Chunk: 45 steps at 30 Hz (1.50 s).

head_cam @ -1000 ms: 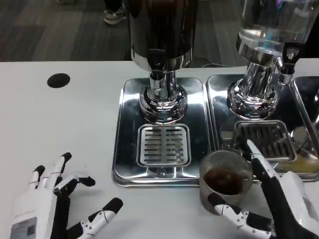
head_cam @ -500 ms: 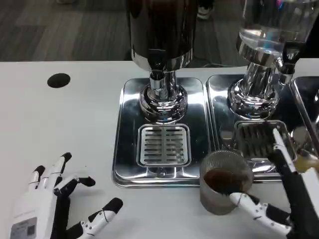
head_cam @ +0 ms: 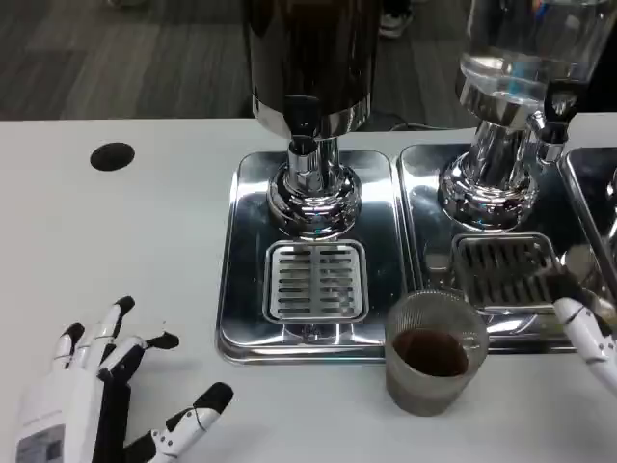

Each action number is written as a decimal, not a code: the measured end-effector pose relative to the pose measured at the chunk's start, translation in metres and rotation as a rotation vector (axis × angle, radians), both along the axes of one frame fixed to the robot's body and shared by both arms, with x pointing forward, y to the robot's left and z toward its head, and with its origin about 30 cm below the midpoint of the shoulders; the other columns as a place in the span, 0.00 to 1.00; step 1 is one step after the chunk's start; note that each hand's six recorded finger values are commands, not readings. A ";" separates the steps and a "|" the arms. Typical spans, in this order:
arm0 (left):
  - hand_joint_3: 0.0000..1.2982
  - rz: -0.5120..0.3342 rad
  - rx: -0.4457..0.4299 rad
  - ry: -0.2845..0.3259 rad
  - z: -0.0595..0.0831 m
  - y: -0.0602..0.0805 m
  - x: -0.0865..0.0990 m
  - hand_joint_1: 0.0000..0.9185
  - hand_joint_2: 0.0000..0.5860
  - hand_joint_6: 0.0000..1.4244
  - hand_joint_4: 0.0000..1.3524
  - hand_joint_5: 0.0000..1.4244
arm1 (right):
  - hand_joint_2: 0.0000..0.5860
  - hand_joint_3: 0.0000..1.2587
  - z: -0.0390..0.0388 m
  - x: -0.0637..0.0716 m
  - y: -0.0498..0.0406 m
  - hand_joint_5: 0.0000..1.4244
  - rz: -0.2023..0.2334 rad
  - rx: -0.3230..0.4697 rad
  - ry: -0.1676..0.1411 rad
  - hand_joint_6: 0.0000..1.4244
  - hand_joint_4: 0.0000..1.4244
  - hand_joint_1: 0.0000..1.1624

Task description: Grasp the cup under the faucet to collect the drink, then remove the cup.

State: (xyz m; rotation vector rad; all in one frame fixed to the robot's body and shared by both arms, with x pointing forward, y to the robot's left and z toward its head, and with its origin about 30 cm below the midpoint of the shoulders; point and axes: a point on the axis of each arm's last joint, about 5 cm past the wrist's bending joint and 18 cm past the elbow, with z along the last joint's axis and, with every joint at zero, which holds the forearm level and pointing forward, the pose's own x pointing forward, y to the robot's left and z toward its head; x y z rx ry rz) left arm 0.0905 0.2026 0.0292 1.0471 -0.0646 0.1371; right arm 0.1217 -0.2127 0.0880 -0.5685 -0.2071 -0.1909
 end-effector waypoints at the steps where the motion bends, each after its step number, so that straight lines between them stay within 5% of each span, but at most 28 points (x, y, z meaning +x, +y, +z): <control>1: 0.28 0.001 -0.004 -0.001 0.000 0.000 -0.001 0.00 0.20 0.03 0.00 0.09 | 0.71 0.08 0.0006 0.002 -0.0022 0.00 -0.007 -0.029 0.003 0.04 0.00 0.25; 6: 0.25 0.020 -0.007 -0.002 -0.002 0.005 -0.009 0.00 0.21 0.02 0.00 0.08 | 0.99 0.10 -0.0137 0.006 -0.0125 0.00 -0.046 -0.196 0.098 0.02 0.00 0.09; 10: 0.24 0.012 0.017 -0.004 -0.003 0.006 -0.014 0.00 0.22 0.02 0.00 0.08 | 1.00 0.11 -0.0267 0.003 -0.0149 0.00 -0.080 -0.446 0.150 0.00 0.00 0.04; 14: 0.22 0.001 0.035 0.001 -0.004 0.006 -0.017 0.00 0.21 0.02 0.00 0.07 | 1.00 0.08 -0.0365 0.000 -0.0102 0.00 -0.096 -0.564 0.171 0.00 0.00 0.00; 19: 0.20 -0.030 0.063 -0.014 -0.003 0.005 -0.012 0.00 0.21 0.01 0.00 0.07 | 1.00 0.06 -0.0389 -0.003 -0.0113 0.00 -0.087 -0.687 0.208 0.00 0.00 0.00; 30: 0.20 -0.078 0.062 -0.024 -0.003 -0.004 -0.001 0.00 0.21 0.01 0.00 0.07 | 1.00 0.06 -0.0426 -0.020 -0.0123 0.00 -0.081 -0.744 0.220 0.00 0.00 0.00; 45: 0.20 -0.048 0.070 -0.008 0.001 -0.006 -0.013 0.00 0.22 0.01 0.00 0.07 | 1.00 0.08 -0.0494 -0.024 -0.0090 0.00 -0.055 -0.710 0.189 0.00 0.00 0.00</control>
